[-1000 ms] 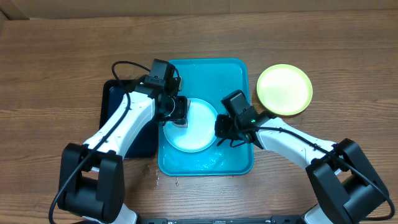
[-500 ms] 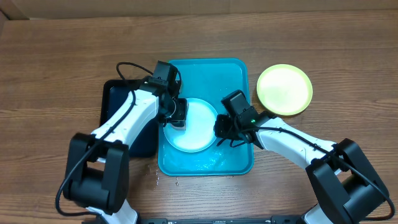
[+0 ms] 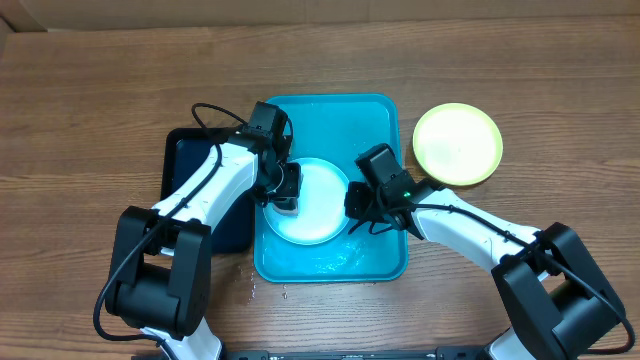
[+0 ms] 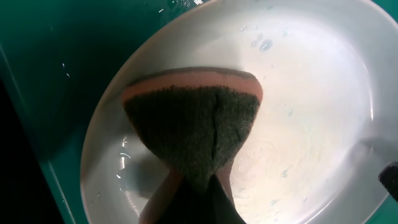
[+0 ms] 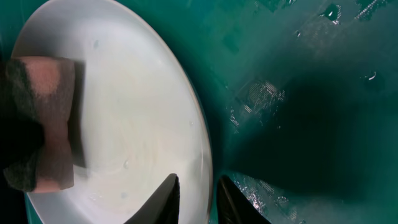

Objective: Clean dirty plates on tray and stack at the side

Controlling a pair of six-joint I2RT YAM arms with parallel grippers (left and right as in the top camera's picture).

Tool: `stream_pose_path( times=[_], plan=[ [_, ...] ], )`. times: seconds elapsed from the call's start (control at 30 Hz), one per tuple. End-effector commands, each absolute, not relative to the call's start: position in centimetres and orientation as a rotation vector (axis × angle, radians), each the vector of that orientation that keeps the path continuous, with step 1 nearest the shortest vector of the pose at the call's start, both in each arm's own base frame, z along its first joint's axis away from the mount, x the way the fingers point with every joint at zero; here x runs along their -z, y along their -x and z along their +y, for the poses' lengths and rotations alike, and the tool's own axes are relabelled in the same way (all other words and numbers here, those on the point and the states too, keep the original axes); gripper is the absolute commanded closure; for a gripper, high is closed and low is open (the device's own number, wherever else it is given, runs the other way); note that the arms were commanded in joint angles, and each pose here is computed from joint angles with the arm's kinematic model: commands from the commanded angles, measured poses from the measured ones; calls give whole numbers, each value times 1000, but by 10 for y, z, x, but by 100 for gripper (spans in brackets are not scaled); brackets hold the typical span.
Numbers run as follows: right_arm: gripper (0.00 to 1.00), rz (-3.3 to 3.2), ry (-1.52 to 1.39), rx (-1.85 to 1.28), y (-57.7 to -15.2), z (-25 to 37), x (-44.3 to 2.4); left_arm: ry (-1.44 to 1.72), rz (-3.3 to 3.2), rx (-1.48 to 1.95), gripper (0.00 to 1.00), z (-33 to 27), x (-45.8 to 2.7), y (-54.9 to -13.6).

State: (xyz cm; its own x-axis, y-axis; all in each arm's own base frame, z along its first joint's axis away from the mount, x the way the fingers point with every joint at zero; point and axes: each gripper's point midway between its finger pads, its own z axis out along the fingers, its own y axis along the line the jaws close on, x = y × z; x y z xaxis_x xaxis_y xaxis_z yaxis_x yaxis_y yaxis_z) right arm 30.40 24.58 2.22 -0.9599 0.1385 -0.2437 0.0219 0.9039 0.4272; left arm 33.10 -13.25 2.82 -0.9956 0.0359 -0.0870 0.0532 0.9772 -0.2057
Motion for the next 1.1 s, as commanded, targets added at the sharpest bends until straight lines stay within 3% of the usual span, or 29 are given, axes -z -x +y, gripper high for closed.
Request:
stream_pose_path(
  times=[0.0, 0.33, 0.73, 1.07],
  plan=[
    [82, 2817, -129, -593, -301, 243, -11, -83, 3044, 301, 96, -131, -27, -330],
    [96, 2814, -128, -598, -302, 244, -10, -77, 3048, 263, 96, -127, -40, -333],
    [96, 2810, -127, -601, -303, 244, -10, -43, 3063, 148, 96, -114, -16, -324],
    [96, 2806, -127, -603, -303, 245, -11, -86, 3127, 421, 96, -146, 17, -297]
  ],
)
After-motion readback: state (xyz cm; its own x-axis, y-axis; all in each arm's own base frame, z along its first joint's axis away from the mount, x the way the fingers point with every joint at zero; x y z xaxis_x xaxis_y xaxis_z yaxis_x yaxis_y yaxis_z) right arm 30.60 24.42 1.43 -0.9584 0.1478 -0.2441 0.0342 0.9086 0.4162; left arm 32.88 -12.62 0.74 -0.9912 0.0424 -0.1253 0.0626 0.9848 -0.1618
